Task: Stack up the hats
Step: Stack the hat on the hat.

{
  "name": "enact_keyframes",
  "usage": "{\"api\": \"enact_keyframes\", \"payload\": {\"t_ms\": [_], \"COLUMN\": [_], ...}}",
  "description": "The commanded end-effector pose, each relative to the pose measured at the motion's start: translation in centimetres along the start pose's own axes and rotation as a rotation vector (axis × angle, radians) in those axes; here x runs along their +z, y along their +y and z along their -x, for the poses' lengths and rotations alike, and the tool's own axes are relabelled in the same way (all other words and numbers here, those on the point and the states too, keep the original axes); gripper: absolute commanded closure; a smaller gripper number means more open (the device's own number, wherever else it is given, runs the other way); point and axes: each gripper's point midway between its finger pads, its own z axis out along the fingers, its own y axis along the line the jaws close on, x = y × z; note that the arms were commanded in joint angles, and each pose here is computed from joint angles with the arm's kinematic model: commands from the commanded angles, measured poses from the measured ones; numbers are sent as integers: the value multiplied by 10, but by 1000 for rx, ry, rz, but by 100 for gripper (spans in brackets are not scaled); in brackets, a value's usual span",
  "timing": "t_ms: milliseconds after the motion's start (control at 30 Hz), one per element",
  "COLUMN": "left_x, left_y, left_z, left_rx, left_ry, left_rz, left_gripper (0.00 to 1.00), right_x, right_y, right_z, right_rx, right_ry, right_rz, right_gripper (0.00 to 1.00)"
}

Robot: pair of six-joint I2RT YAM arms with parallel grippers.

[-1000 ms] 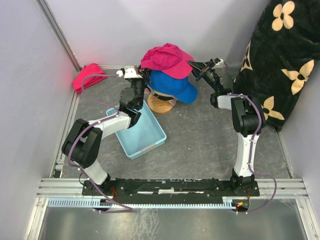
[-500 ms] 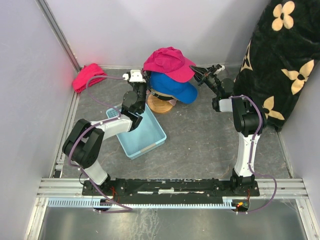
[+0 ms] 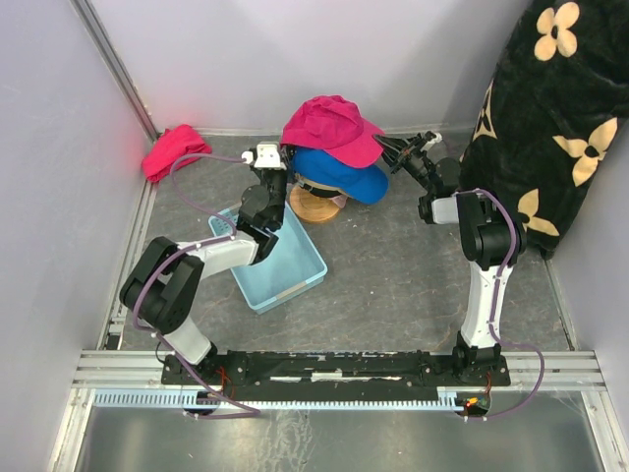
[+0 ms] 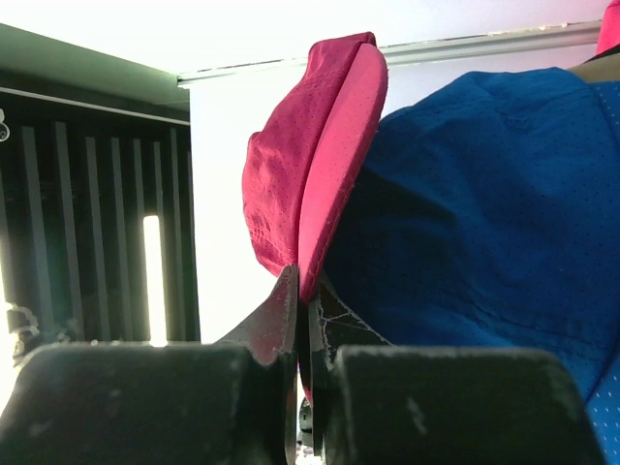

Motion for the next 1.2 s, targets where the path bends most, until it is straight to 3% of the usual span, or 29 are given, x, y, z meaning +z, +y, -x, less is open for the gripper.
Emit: {"api": "enact_keyframes", "payload": {"t_ms": [0, 500, 567, 633, 800, 1167], "left_x": [-4, -22, -23, -24, -24, -17], "left_y": [4, 4, 6, 14, 21, 10], "left_z": [35, 14, 11, 10, 12, 10], "left_rx": [-19, -38, -35, -41, -42, 92], "left_ry": [-88, -21, -11, 2, -7, 19], "left_rz": [13, 35, 46, 95, 133, 28], "left_gripper": [76, 79, 71, 54, 26, 21], "right_x": [-7, -19, -18, -17, -16, -15], "right_y": [21, -1, 2, 5, 6, 9], "right_z": [-20, -23, -24, -26, -25, -28], "right_rx": [-56, -72, -81, -89, -92, -100], "right_ry": [69, 80, 89, 101, 103, 115], "right_rz": [35, -21, -16, -13, -11, -6], "right_gripper": [94, 93, 93, 93, 93, 93]}}
